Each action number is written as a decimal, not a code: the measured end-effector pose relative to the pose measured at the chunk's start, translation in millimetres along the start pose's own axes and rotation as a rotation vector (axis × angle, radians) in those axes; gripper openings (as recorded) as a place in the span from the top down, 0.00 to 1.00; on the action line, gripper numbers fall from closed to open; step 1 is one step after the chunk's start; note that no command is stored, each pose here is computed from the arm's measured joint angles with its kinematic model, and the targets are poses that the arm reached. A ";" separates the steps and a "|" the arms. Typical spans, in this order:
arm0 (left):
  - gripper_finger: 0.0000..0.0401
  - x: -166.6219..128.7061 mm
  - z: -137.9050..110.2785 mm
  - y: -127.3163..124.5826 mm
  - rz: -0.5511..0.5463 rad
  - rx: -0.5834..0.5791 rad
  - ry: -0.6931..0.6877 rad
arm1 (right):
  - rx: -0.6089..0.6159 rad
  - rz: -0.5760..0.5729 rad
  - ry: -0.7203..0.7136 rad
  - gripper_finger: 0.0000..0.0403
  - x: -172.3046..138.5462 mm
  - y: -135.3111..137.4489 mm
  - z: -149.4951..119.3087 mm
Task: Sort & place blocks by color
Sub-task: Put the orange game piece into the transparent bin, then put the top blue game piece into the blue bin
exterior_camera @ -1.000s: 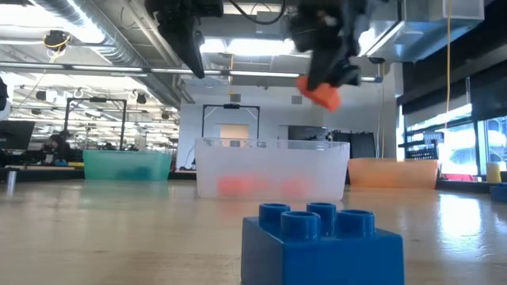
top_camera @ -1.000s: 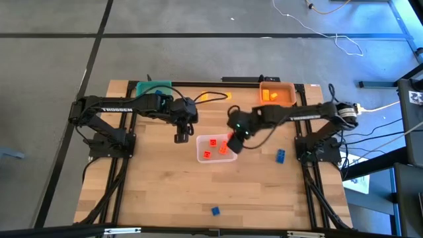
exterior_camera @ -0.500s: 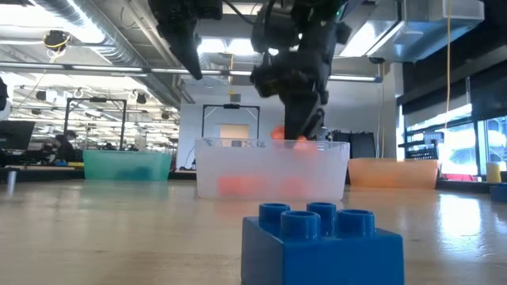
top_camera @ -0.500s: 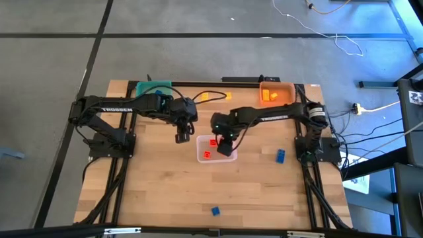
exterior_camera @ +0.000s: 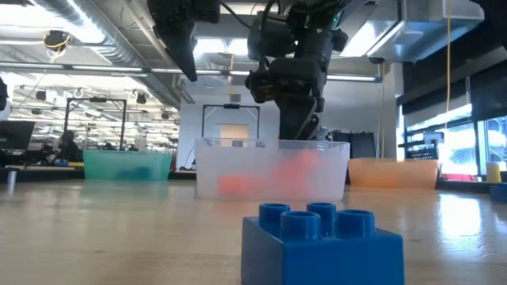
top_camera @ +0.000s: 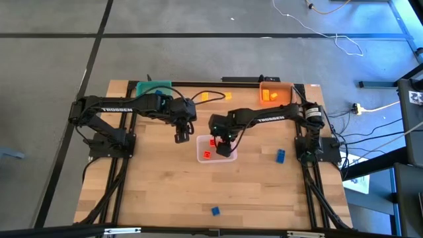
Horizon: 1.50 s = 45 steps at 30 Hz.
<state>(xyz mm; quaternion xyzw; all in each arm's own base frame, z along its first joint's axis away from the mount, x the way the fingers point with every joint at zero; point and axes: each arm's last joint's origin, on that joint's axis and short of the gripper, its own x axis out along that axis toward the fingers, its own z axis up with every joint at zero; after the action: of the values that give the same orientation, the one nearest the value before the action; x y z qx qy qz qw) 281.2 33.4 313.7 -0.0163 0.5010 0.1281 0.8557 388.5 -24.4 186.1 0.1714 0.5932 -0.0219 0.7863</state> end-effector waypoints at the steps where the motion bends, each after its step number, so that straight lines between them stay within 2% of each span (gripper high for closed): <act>1: 0.56 0.0 -0.6 0.1 0.001 -0.004 0.006 | 0.000 0.016 0.004 0.40 -0.8 0.1 0.4; 6: 0.56 0.0 -2.5 0.2 0.003 -0.006 0.025 | 0.011 0.092 0.015 0.35 -20.7 3.4 7.6; 10: 0.56 -0.5 -4.4 -0.6 0.002 -0.002 0.043 | 0.009 0.045 -0.018 0.35 -54.7 8.7 8.4; 13: 0.56 -2.2 -5.9 -4.5 -0.005 0.001 0.050 | 0.063 -0.029 -0.053 0.35 -84.9 12.7 -0.7; 20: 0.56 -10.6 -10.1 -13.4 -0.002 0.024 0.046 | 0.338 -0.202 -0.077 0.35 -142.3 10.9 -47.3; 25: 0.56 -15.5 -11.5 -18.7 0.028 0.028 0.027 | 0.557 -0.267 -0.055 0.35 -163.3 10.5 -90.8; 28: 0.56 -18.8 -12.5 -19.4 0.026 0.026 0.018 | 0.621 -0.301 -0.046 0.35 -165.7 11.5 -118.0; 33: 0.56 -20.0 -12.7 -19.1 0.026 0.023 0.014 | 0.725 -0.302 -0.002 0.35 -149.9 12.4 -153.8; 40: 0.56 -20.1 -12.6 -18.9 0.024 0.022 0.013 | 1.055 -0.362 0.160 0.35 -110.2 5.0 -193.2; 45: 0.56 -20.1 -12.3 -18.8 0.023 0.021 0.010 | 1.176 -0.357 0.246 0.34 -83.8 -1.8 -208.0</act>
<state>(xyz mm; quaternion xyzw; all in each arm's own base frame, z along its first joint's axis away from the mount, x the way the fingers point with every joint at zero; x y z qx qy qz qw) 265.8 9.2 323.0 -0.0023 0.5067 0.1327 0.8518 170.9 21.2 215.0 0.4750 0.5875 -0.4558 0.4707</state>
